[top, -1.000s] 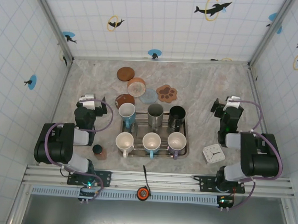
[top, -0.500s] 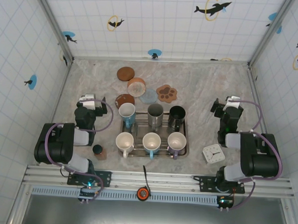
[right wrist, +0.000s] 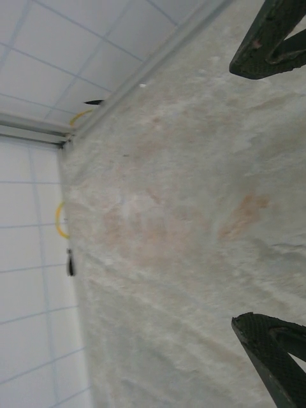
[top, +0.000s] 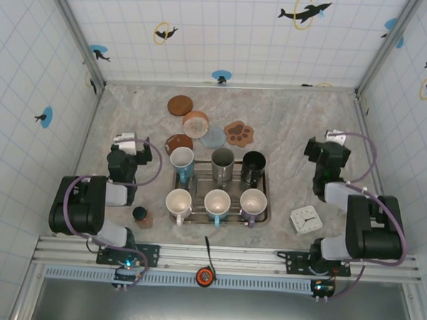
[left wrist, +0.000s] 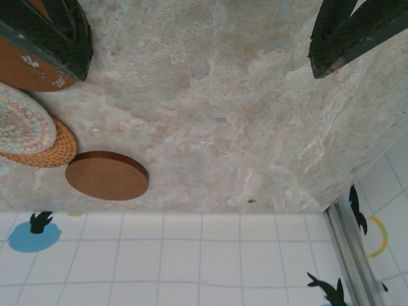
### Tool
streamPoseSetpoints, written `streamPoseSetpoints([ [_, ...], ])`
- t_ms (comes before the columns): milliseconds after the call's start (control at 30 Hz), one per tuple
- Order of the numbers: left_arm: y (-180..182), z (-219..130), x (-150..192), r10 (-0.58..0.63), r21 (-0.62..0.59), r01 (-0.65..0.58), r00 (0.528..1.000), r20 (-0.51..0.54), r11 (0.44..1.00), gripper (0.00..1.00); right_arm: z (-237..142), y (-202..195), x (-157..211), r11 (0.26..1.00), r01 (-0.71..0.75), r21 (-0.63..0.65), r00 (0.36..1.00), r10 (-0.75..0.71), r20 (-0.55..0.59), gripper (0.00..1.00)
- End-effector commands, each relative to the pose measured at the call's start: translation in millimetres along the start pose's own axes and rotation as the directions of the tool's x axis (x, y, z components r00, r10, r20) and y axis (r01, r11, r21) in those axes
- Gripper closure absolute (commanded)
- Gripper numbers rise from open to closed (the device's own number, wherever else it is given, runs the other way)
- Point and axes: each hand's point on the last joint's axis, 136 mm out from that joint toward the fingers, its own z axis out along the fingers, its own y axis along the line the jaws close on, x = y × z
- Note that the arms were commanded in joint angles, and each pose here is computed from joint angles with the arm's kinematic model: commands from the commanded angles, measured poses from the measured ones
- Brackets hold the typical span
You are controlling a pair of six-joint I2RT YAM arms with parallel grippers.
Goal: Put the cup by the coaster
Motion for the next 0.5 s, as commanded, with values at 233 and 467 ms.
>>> streamPoseSetpoints([
  [233, -33.4, 33.1, -72.4, -0.116, 0.196, 0.135, 0.988, -0.105, 0.971, 0.27, -19.3, 79.5, -63.4, 0.971, 0.079, -0.224, 0.979, -0.118, -0.168, 0.05],
  [467, -73.1, 20.4, -113.2, -0.080, 0.243, 0.114, 0.986, -0.145, 0.963, 0.32, -21.2, 166.0, -65.1, 0.893, 0.125, -0.432, 0.902, -0.284, -0.327, 0.08],
])
